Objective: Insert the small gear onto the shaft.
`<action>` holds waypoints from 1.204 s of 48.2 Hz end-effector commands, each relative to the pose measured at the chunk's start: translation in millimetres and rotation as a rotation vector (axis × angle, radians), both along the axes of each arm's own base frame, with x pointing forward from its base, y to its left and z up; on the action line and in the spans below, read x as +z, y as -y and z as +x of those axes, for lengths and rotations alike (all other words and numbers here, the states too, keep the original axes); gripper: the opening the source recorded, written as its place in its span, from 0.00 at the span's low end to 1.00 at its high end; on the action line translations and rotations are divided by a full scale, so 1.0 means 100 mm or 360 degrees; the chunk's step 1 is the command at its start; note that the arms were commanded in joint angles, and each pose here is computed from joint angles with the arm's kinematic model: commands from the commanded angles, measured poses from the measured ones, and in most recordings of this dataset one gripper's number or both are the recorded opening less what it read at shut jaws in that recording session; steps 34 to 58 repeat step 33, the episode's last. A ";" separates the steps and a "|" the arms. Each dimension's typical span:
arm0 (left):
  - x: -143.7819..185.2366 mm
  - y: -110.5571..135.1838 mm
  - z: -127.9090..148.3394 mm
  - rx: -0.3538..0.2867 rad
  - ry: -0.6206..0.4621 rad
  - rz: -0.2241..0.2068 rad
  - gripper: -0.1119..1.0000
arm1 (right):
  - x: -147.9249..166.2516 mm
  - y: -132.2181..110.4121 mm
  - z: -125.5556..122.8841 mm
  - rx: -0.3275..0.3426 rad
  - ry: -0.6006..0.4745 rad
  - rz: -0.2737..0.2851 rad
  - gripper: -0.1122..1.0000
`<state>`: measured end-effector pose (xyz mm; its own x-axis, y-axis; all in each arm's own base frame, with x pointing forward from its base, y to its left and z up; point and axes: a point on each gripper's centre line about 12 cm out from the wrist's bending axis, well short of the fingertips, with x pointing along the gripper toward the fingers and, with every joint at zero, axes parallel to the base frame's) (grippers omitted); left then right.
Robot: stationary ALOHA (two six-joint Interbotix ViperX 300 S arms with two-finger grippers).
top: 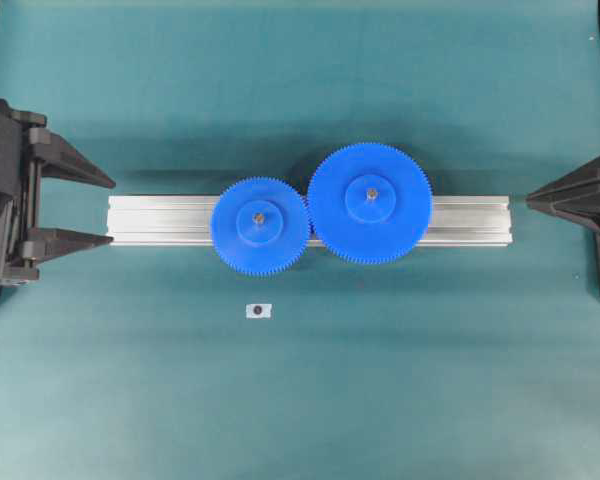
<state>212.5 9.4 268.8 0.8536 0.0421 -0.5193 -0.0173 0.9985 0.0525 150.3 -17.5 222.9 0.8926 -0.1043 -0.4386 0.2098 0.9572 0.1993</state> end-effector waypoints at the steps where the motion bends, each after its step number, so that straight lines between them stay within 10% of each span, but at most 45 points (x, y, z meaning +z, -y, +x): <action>1: 0.06 0.01 0.03 -0.0005 0.0044 0.0002 0.78 | 0.04 0.01 0.02 -0.0007 0.0022 -0.0001 0.17; 58: 0.05 0.00 0.03 0.0011 0.0060 -0.0023 0.78 | 0.04 0.01 0.02 -0.0007 0.0020 0.0000 0.17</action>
